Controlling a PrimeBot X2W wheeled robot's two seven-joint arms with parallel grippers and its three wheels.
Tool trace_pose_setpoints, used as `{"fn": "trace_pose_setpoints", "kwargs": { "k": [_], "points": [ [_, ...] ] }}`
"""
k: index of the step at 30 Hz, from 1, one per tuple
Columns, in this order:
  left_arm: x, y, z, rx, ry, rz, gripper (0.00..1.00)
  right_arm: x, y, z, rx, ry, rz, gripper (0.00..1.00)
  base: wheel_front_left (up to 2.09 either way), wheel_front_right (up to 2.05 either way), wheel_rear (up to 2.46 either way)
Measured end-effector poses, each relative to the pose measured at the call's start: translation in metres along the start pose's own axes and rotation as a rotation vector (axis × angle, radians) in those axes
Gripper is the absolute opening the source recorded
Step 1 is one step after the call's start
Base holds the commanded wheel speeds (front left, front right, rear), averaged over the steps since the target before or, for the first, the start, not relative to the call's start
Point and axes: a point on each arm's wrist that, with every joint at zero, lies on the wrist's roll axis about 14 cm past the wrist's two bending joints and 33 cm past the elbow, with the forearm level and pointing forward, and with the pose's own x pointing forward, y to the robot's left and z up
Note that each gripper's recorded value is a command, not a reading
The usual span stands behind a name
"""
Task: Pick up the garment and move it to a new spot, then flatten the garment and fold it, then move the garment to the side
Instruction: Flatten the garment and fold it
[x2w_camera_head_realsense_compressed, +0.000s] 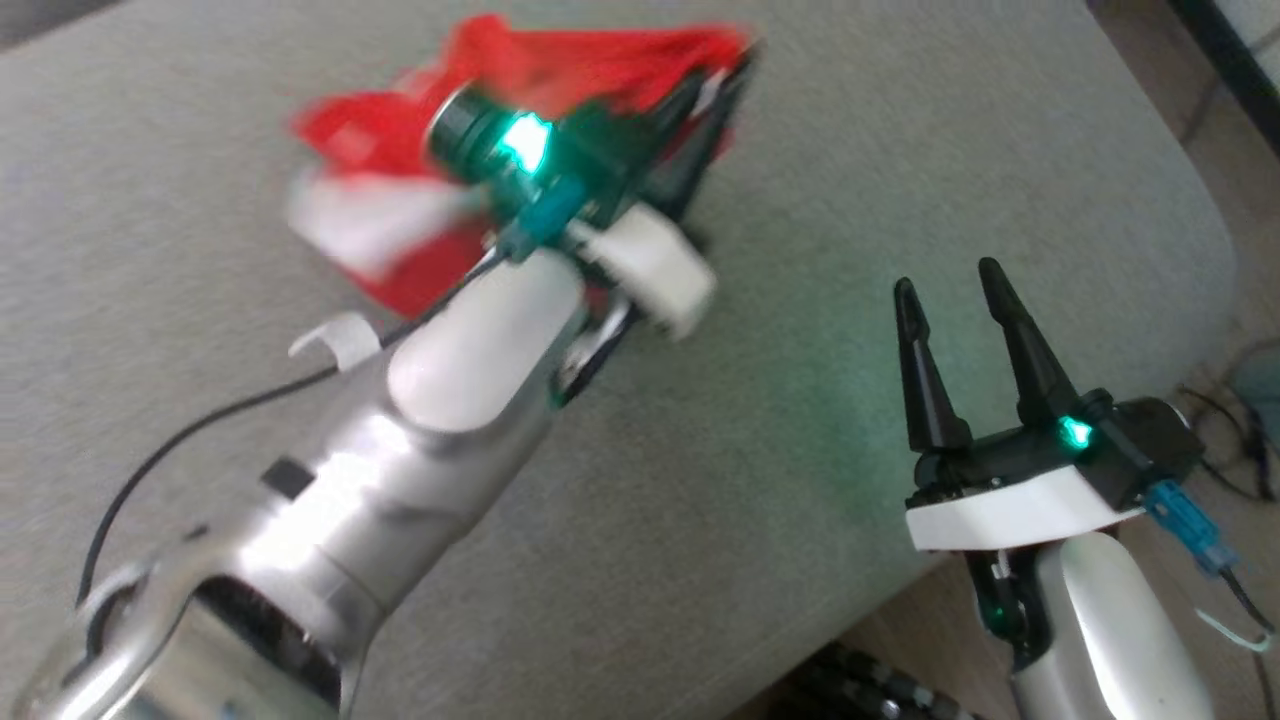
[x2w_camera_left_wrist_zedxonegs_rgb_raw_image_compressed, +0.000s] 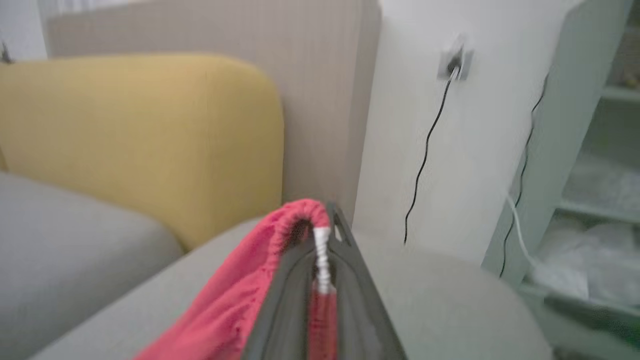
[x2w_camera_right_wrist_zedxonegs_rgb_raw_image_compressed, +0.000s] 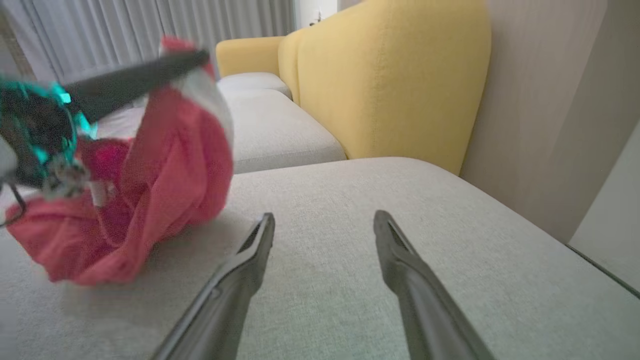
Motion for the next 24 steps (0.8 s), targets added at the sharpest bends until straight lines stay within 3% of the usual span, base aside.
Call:
{"fn": "trace_pose_setpoints", "kwargs": {
  "k": [6,12,15,19,24],
  "points": [
    [-0.006,-0.026,0.101,-0.074,-0.214,-0.076,0.00,0.002,0.011,0.008,-0.008,-0.036,0.041,1.00,0.00,0.00,0.00],
    [-0.041,-0.019,0.127,-0.155,-0.179,-0.030,0.00,0.004,0.029,0.009,0.025,-0.052,0.096,1.00,0.00,0.00,0.00],
    [-0.081,0.004,0.102,-0.198,-0.092,0.063,0.00,0.011,0.046,0.016,0.039,-0.078,0.148,1.00,0.00,0.00,0.00],
    [-0.163,0.036,0.028,-0.309,0.086,0.278,0.00,0.013,0.061,0.012,0.058,-0.071,0.190,1.00,0.00,0.00,0.00],
    [-0.236,0.036,-0.029,-0.397,0.204,0.438,0.00,0.015,0.076,-0.016,0.158,0.018,0.213,1.00,0.00,0.00,0.00]
  ]
}}
